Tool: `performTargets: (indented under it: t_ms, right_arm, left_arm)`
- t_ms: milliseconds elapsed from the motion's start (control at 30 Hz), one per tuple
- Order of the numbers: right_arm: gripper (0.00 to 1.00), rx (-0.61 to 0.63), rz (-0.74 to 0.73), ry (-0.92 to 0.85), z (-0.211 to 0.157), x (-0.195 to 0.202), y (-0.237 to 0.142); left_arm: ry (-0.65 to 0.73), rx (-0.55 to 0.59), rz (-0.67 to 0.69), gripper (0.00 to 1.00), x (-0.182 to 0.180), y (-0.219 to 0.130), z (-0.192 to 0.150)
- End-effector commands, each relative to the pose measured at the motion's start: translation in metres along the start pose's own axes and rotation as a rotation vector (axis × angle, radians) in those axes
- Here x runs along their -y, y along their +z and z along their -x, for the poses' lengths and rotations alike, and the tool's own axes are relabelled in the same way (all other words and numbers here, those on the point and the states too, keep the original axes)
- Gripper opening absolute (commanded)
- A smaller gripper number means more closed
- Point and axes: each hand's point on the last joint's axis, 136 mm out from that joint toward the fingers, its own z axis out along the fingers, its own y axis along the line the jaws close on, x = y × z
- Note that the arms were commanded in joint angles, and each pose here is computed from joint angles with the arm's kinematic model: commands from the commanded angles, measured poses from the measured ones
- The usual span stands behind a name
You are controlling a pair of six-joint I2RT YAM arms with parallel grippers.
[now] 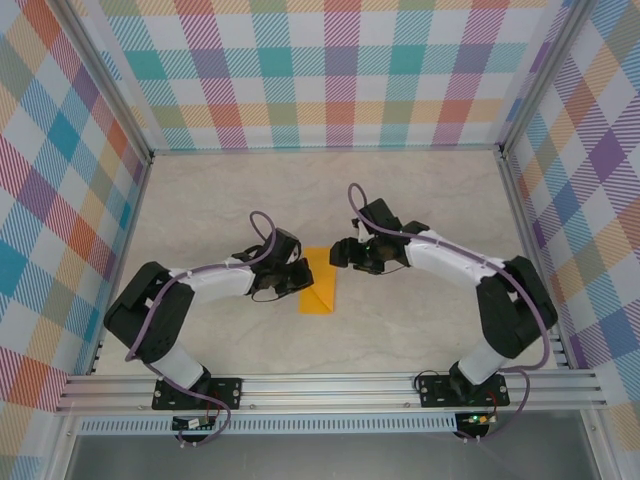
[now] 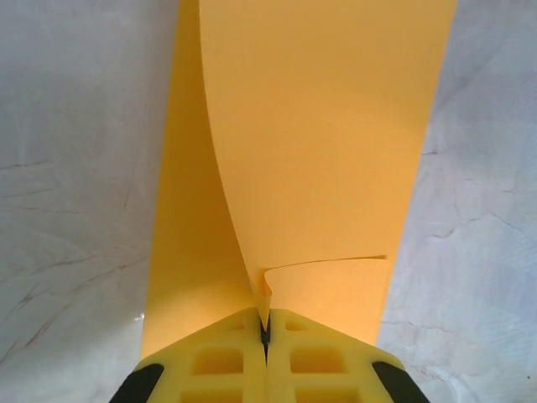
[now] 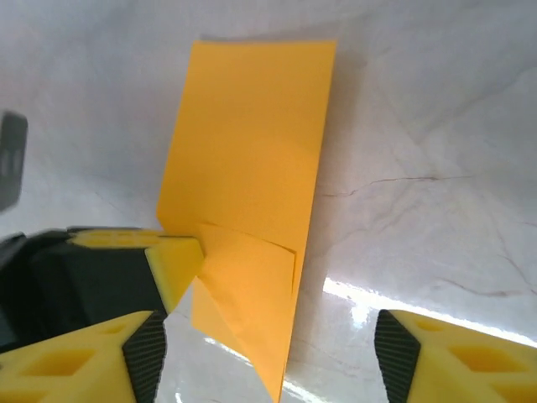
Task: Fold a paper plane with a square sheet of paper (pick it up from the middle)
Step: Turn over the paper at the center of the table.
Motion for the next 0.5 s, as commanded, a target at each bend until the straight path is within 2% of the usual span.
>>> performTargets:
  t_ms: [0, 100, 200, 333, 467]
  right_arm:
    - [0.82, 0.066, -0.14, 0.018, -0.001, 0.031, -0.019]
    - [0.91, 0.133, -0.182, 0.019, 0.002, 0.043, -0.034]
    - [0.97, 0.179, -0.203, 0.036, 0.003, 0.052, -0.046]
    - [0.99, 0.219, -0.216, 0.059, 0.003, 0.061, -0.057]
    - [1.0, 0.235, -0.236, 0.096, 0.0, 0.072, -0.063]
  left_arm:
    - [0.109, 0.035, 0.084, 0.04, 0.005, -0.037, 0.01]
    - [0.194, 0.075, 0.163, 0.04, 0.009, -0.066, 0.021]
    - [0.268, 0.108, 0.276, 0.03, 0.007, -0.094, 0.033]
    - [0.36, 0.177, 0.439, 0.03, 0.005, -0.125, 0.052]
    - [0.445, 0.275, 0.694, 0.03, -0.003, -0.149, 0.076]
